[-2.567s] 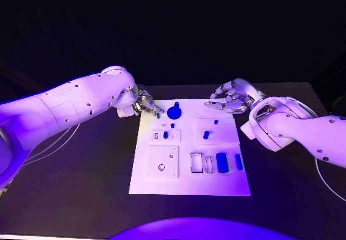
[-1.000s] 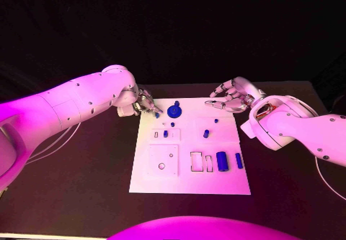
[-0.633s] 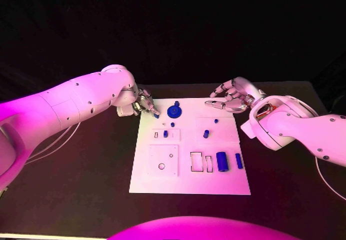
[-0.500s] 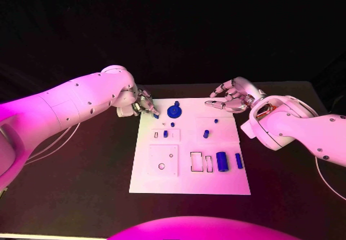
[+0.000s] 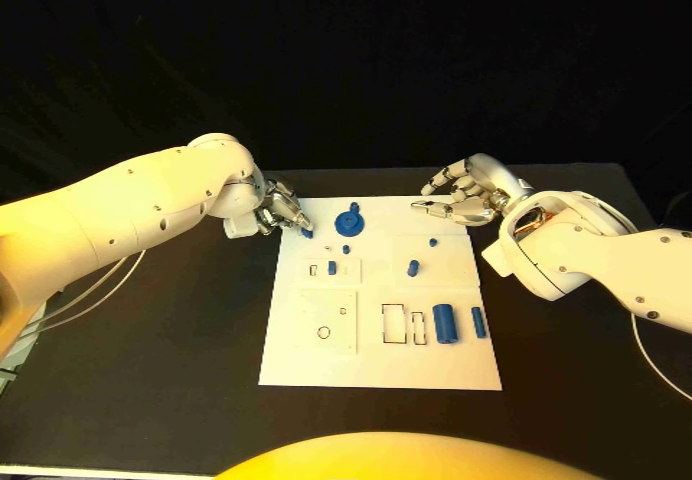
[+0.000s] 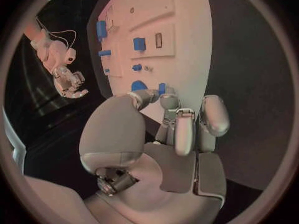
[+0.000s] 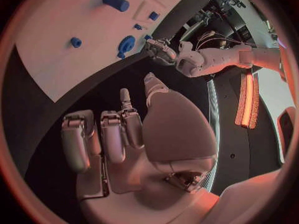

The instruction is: Assemble the parts on the task board

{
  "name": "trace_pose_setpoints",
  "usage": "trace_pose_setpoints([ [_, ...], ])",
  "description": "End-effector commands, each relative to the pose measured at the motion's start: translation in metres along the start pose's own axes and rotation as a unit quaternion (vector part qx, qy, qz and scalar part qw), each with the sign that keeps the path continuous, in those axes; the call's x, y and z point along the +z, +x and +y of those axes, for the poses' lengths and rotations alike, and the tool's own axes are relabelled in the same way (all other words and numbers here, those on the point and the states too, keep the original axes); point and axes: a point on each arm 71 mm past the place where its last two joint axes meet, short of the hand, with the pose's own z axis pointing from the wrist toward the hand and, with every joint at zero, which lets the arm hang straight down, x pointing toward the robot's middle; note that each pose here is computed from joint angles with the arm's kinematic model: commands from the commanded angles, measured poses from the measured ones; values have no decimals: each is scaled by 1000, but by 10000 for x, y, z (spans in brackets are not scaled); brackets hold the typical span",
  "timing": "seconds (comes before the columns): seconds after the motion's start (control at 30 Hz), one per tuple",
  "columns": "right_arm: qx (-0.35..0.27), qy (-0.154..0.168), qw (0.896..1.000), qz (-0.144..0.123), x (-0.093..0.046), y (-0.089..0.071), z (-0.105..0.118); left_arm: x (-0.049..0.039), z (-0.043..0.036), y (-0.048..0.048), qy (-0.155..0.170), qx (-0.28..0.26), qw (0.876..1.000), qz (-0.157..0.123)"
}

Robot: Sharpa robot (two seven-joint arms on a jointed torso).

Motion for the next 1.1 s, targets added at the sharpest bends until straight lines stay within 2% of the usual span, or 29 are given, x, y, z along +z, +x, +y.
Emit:
trace_pose_setpoints([
  [0.03, -1, -6, 1000, 0, -4, -5, 0, -57, -21, 39, 22, -32, 999, 2],
  [0.33, -1, -2, 1000, -2, -11, -18, -30, -270, 25, 139, 47, -31, 998, -10],
  [0.53, 0, -1, 1000, -1, -20, -13, -51, -369, 0, 234, 62, -4, 997, -42],
  [0.8, 1, 1, 1000, 0, -31, -4, -74, -384, -36, 387, 65, 55, 994, -66],
  [1.1, 1, 2, 1000, 1, -34, 2, -83, -317, -31, 535, 58, 80, 994, -51],
])
